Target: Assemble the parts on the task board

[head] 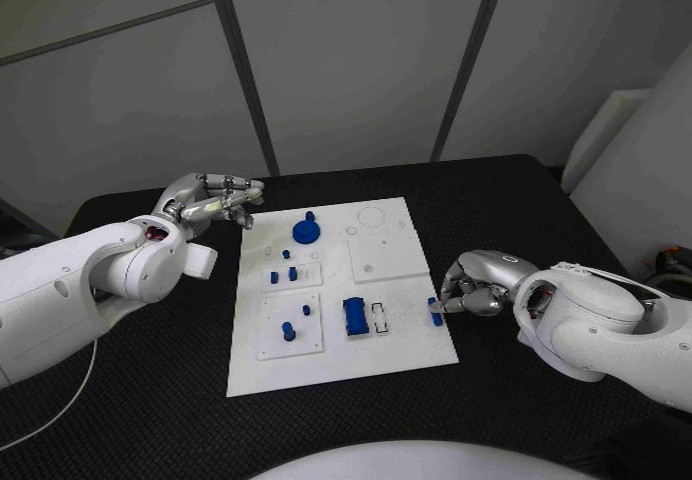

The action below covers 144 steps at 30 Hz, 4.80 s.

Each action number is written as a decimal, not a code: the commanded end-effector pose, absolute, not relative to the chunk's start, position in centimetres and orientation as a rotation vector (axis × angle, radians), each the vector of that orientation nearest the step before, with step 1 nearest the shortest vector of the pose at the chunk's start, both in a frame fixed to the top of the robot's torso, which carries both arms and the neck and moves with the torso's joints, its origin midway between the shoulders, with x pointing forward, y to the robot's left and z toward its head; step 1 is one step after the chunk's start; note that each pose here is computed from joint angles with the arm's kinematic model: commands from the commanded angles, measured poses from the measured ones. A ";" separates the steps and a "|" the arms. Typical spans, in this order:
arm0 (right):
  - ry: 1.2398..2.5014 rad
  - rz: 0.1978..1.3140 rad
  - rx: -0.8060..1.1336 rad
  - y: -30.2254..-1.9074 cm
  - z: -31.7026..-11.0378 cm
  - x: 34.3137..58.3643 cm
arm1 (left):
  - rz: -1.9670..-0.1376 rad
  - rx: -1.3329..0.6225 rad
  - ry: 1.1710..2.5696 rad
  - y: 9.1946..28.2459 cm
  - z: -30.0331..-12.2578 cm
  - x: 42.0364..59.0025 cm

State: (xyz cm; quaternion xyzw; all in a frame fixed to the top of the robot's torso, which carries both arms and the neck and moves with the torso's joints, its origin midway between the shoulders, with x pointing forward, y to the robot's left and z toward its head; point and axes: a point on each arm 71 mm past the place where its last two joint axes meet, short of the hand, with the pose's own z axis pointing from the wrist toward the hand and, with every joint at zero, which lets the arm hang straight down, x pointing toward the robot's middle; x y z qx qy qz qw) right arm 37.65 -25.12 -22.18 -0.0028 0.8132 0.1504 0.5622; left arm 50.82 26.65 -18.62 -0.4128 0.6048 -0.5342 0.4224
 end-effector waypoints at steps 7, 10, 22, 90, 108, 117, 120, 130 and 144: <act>1.933 0.320 -0.058 -24.6 -22.8 37.6 | -1.355 -1.025 1.504 26.6 -18.4 50.8; 1.933 0.320 -0.063 -24.3 -23.2 37.5 | -1.355 -1.025 1.504 26.6 -18.4 50.8; 1.911 0.309 -0.100 -23.1 -24.2 37.8 | -1.354 -1.026 1.506 26.6 -18.4 50.8; 1.855 0.532 0.180 -19.5 -23.1 36.8 | -1.349 -1.029 1.518 26.5 -18.5 50.7; 1.944 0.563 0.189 -17.4 -24.3 37.3 | -1.351 -1.029 1.524 26.4 -18.4 50.7; 1.990 0.560 0.182 -16.7 -24.9 37.6 | -1.352 -1.029 1.529 26.4 -18.4 50.6; 1.997 0.562 0.184 -16.5 -25.0 37.7 | -1.353 -1.029 1.530 26.4 -18.4 50.6; 2.010 0.558 0.180 -16.4 -25.1 37.7 | -1.351 -1.030 1.533 26.4 -18.4 50.6; 1.912 0.607 0.189 -16.3 -24.2 37.6 | -1.351 -1.031 1.536 26.4 -18.5 50.6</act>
